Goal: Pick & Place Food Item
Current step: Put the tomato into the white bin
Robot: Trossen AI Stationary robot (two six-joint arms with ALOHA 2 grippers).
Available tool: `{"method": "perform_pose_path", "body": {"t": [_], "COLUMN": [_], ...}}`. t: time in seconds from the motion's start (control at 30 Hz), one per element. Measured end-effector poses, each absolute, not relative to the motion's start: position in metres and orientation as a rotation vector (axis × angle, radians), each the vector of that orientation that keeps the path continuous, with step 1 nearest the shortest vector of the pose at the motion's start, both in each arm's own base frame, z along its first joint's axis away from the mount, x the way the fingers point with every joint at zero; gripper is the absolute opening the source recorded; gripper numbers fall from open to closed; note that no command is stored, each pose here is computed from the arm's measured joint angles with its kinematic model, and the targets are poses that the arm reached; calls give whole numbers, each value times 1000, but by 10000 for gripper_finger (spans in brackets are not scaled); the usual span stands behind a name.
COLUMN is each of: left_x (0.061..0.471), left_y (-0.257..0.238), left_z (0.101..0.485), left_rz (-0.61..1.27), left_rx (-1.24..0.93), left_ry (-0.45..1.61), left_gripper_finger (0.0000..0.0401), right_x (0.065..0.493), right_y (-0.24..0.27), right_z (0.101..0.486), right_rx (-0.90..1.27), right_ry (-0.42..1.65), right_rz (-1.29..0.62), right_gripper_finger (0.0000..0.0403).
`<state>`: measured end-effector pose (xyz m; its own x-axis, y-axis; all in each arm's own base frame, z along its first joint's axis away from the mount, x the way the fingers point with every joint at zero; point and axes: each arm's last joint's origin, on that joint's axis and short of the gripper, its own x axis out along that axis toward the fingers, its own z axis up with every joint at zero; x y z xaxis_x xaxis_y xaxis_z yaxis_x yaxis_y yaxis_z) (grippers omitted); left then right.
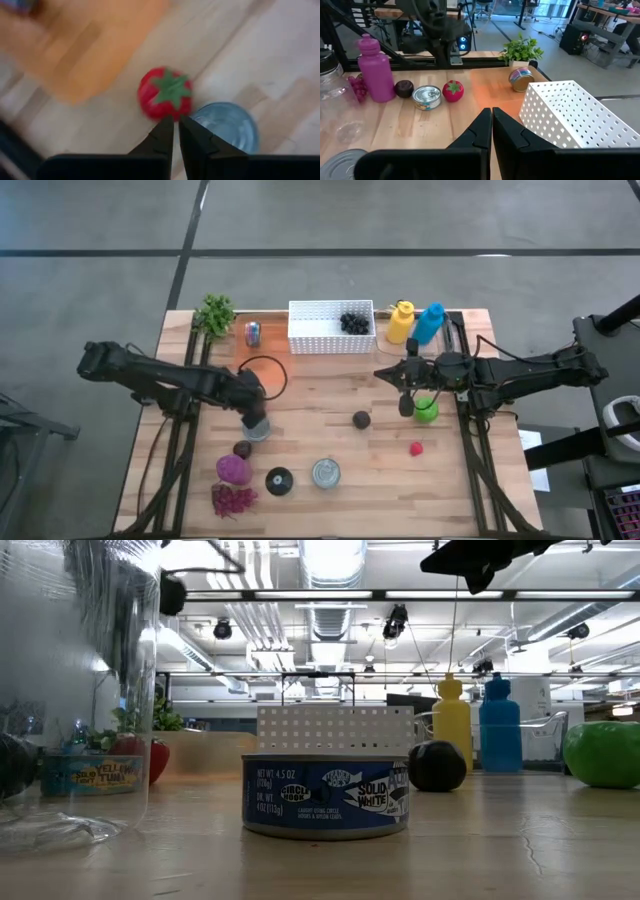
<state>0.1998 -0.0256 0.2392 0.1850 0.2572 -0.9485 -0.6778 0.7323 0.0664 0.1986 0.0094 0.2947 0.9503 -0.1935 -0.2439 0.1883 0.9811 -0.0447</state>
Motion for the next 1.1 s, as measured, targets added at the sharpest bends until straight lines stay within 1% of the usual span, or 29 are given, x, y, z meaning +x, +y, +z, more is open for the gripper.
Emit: {"method": "perform_pose_path", "body": {"t": [0.2,0.43,1.1], "left_x": [191,183,184], "left_y": [-16,-2,2], "left_z": [218,202,167], "left_rz": [871,1002,928], "left_rx": [-553,-631,-758], "left_ry": [1218,1221,1153], "left_gripper_finger": [28,26,26], "right_x": [199,199,199], "right_y": [9,9,9], "right_z": [295,295,295], "right_rx": [-24,-23,-30], "right_ry": [249,244,243], "right_rz": [-194,-194,-194], "right_gripper_finger": [8,8,8]}}
